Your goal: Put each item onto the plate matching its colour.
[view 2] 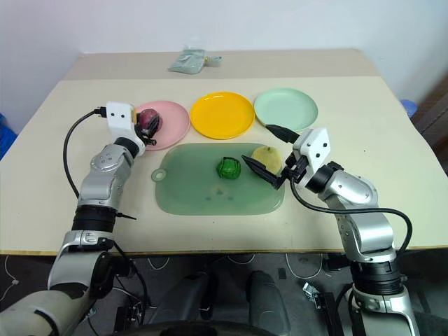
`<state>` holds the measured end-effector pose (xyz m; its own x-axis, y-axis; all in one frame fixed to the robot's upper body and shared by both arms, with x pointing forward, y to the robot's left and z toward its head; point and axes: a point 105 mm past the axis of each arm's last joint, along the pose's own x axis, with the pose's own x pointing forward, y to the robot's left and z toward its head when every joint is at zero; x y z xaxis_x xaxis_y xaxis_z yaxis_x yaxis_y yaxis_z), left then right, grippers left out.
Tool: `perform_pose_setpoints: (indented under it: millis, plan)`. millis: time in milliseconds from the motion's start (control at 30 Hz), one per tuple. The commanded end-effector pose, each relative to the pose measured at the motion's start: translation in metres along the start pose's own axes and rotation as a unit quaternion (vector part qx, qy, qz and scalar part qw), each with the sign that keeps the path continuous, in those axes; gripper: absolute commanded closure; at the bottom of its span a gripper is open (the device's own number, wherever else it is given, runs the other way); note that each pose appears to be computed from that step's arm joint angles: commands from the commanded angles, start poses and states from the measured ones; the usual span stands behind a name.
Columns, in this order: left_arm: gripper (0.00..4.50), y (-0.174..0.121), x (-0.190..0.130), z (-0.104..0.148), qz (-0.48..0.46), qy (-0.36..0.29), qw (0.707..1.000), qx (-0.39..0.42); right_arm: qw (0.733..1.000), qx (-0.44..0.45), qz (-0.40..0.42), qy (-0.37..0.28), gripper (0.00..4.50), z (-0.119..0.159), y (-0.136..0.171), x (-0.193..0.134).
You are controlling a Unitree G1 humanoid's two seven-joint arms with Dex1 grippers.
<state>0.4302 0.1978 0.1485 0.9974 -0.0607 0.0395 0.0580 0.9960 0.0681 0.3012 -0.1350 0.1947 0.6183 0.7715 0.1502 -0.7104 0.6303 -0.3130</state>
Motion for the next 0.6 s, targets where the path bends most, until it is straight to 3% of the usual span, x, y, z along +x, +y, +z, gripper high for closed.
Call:
perform_pose_setpoints:
  millis: [33,100,333,433,600]
  plan:
    - [0.78,-0.001,0.009,0.014,0.024,-0.028,0.999,0.01,1.0,-0.018,-0.002,-0.018,0.0,0.005,0.0,-0.001]
    - [0.08,-0.007,0.011,0.014,0.013,-0.029,0.999,0.017,1.0,-0.018,-0.006,-0.018,0.0,0.003,-0.001,-0.005]
    - [0.08,-0.052,-0.009,0.033,-0.156,-0.086,0.983,0.033,1.0,-0.017,-0.023,-0.01,0.0,-0.005,-0.002,-0.016]
    - [0.08,-0.075,-0.025,0.036,-0.247,-0.089,0.964,0.029,0.999,-0.016,-0.03,-0.005,0.0,-0.007,-0.001,-0.02]
    - [0.08,-0.091,-0.037,0.037,-0.322,-0.076,0.944,0.015,0.999,-0.015,-0.036,0.003,0.0,-0.008,0.001,-0.027]
